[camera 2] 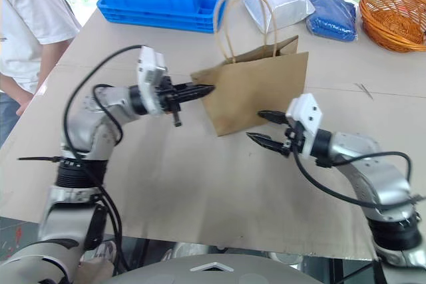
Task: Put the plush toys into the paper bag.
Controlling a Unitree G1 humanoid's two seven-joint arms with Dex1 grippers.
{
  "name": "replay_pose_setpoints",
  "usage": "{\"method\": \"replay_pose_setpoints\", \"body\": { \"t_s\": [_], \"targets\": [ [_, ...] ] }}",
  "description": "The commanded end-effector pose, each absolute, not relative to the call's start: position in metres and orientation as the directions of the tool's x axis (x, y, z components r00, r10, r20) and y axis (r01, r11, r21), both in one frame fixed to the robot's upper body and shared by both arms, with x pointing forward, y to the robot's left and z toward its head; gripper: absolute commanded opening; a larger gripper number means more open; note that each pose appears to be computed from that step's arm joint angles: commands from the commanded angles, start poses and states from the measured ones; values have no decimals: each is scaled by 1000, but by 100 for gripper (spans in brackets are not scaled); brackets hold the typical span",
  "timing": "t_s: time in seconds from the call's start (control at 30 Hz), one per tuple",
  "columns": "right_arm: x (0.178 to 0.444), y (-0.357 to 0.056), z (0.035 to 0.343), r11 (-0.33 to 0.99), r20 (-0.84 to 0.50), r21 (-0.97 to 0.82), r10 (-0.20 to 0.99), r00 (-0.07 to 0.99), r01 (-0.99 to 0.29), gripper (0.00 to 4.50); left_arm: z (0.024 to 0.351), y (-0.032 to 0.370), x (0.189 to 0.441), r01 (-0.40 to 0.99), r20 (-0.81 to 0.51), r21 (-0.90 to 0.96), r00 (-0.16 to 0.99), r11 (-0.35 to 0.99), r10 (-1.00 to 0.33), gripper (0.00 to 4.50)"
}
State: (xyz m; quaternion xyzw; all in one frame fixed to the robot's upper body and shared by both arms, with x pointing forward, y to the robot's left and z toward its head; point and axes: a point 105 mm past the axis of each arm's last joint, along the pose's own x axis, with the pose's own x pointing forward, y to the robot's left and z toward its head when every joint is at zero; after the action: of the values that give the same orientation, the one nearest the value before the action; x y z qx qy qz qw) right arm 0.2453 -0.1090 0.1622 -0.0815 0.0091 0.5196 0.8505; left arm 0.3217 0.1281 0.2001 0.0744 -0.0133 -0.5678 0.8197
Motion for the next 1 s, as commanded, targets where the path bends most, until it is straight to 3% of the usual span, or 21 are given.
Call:
{"method": "replay_pose_setpoints", "body": {
  "t_s": [0.03,0.33,0.7,0.9,1.0],
  "targets": [
    [225,-118,180,432,-60,-216,889,454,-875,448,211,144,307,935,-47,175,319,307,-946,0],
    [205,-164,164,542,-156,-299,784,601,-785,448,183,182,289,925,-190,272,323,266,-927,0],
    [192,-183,157,584,-206,-276,740,641,-763,448,195,157,269,957,-141,279,120,77,-983,0],
    [184,-192,157,606,-237,-271,711,662,-748,448,216,139,268,962,-80,268,74,50,-994,0],
    [181,-195,156,610,-245,-267,706,665,-746,448,209,135,267,963,-114,269,61,28,-992,0]
  ]
}}
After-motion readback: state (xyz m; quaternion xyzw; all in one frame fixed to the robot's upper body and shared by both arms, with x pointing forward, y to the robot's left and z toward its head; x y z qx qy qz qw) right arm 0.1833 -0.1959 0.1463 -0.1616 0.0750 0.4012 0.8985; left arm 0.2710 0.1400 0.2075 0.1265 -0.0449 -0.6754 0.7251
